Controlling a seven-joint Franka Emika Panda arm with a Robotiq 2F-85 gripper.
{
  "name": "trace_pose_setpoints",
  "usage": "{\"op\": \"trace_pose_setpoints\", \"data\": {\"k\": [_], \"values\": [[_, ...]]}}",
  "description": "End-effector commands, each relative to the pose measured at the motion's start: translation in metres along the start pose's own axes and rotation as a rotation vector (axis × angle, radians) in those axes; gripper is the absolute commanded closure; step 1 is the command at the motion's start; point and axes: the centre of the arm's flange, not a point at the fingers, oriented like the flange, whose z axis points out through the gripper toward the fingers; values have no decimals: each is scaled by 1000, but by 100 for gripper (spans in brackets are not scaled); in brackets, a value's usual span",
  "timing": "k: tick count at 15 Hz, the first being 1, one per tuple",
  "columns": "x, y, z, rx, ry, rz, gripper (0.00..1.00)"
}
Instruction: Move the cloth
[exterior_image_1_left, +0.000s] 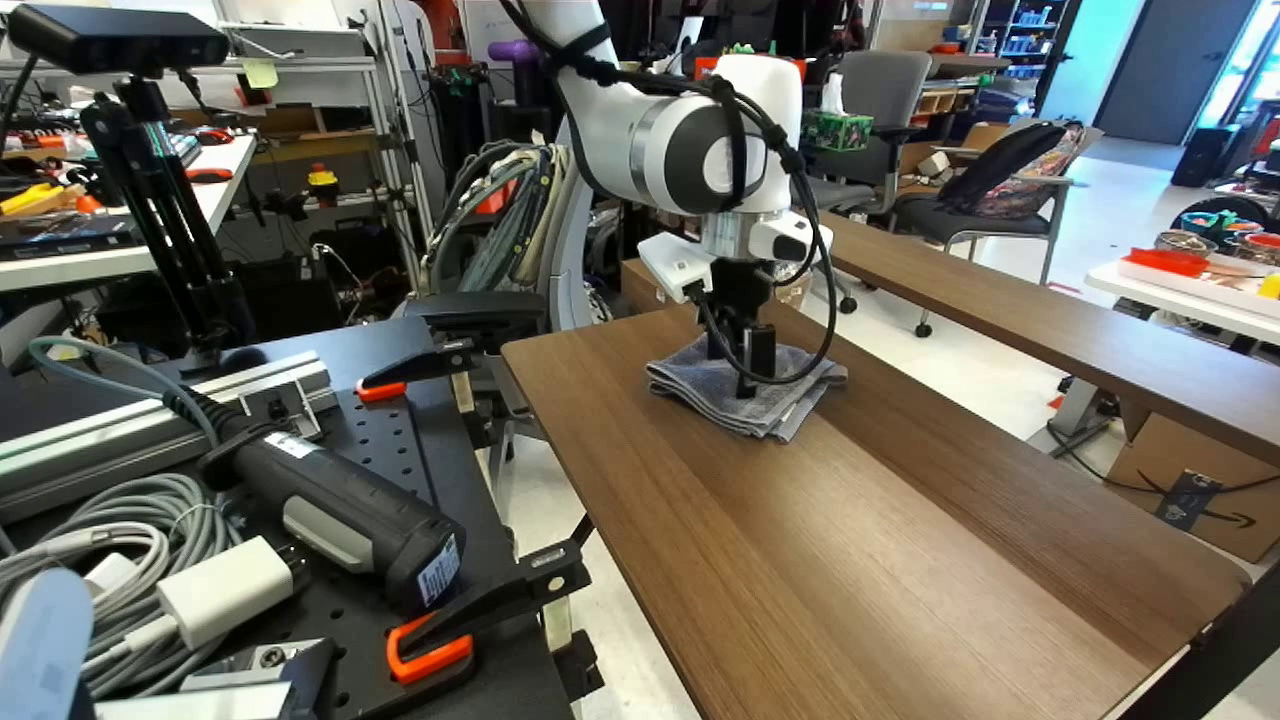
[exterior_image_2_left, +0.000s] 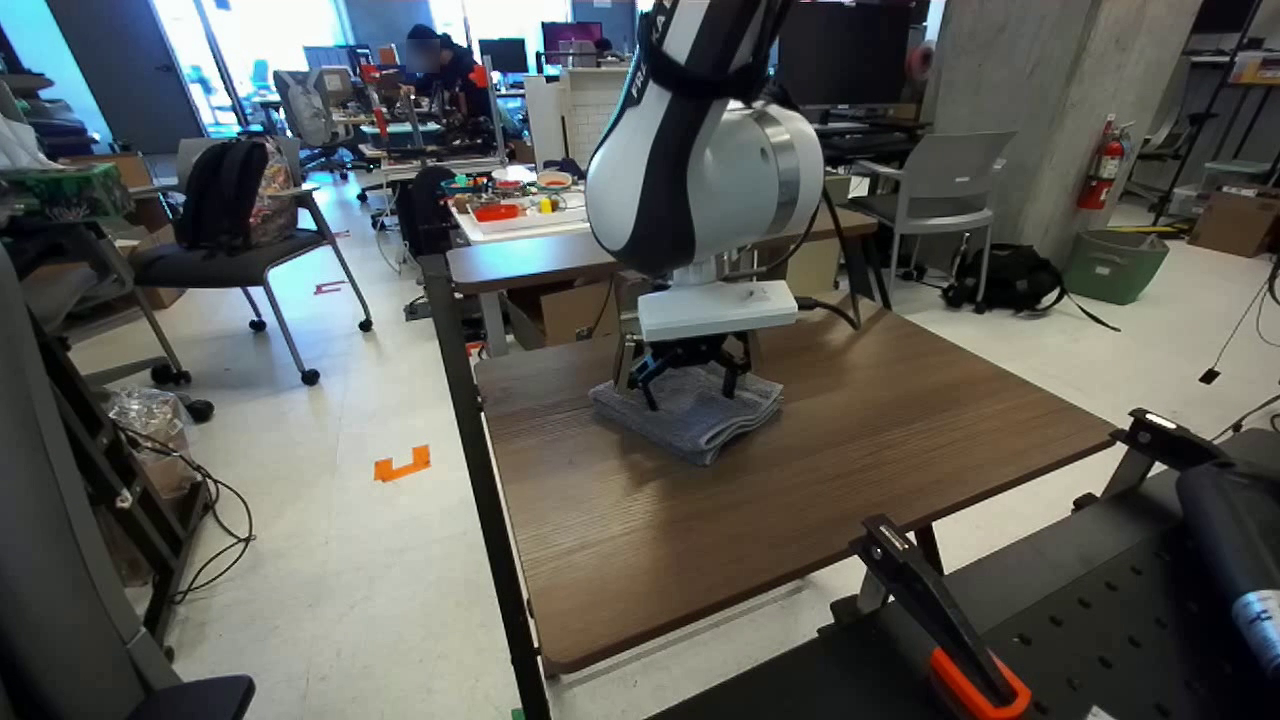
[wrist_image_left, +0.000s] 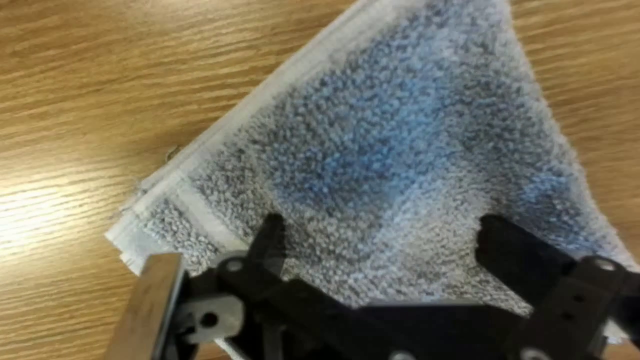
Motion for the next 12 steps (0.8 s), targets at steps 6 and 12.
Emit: {"op": "trace_pose_setpoints", "data": {"k": [6, 12], "values": [[-26, 31, -60, 73, 68, 25, 0], [-11, 40, -52, 50, 63, 45, 0]]}}
